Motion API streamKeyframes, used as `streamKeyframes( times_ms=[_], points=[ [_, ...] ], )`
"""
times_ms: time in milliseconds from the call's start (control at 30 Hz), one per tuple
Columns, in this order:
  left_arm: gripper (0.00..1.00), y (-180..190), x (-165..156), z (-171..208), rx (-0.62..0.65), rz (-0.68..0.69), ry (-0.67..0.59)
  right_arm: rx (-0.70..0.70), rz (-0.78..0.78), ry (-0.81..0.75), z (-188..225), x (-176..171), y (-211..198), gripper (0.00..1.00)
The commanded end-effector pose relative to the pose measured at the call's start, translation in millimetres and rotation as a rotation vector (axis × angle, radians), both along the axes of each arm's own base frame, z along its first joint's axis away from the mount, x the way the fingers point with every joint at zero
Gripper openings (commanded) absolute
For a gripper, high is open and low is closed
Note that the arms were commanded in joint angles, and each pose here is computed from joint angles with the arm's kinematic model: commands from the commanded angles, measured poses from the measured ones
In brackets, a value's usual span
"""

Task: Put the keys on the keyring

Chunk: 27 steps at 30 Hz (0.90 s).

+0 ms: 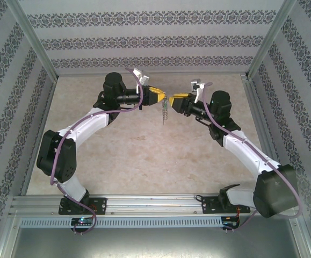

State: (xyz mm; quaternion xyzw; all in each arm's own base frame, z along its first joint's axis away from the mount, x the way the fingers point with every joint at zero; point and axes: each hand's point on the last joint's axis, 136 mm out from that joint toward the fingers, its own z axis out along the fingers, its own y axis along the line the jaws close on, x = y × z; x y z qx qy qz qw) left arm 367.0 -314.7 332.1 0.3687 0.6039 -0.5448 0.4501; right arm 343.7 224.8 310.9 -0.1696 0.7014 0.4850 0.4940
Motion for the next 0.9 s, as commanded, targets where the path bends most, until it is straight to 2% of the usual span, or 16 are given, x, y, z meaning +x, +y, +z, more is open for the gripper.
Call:
streamKeyframes(
  times_ms=[0, 333, 433, 633, 867],
  points=[
    [0.00, -3, -10, 16, -0.037, -0.039, -0.056, 0.054, 0.079, -0.051, 23, -6, 7, 0.41],
    [0.00, -3, -10, 17, -0.040, -0.040, -0.056, 0.090, 0.157, -0.056, 26, -11, 14, 0.35],
    [0.00, -3, -9, 17, -0.040, -0.038, -0.056, 0.090, 0.168, -0.053, 25, -13, 15, 0.27],
    [0.00, -3, -9, 16, -0.042, -0.040, -0.055, 0.087, 0.181, -0.048, 22, -14, 16, 0.02],
    [0.00, -3, -9, 21, -0.066, -0.036, -0.063, 0.075, 0.186, -0.011, 7, -10, 18, 0.00]
  ],
)
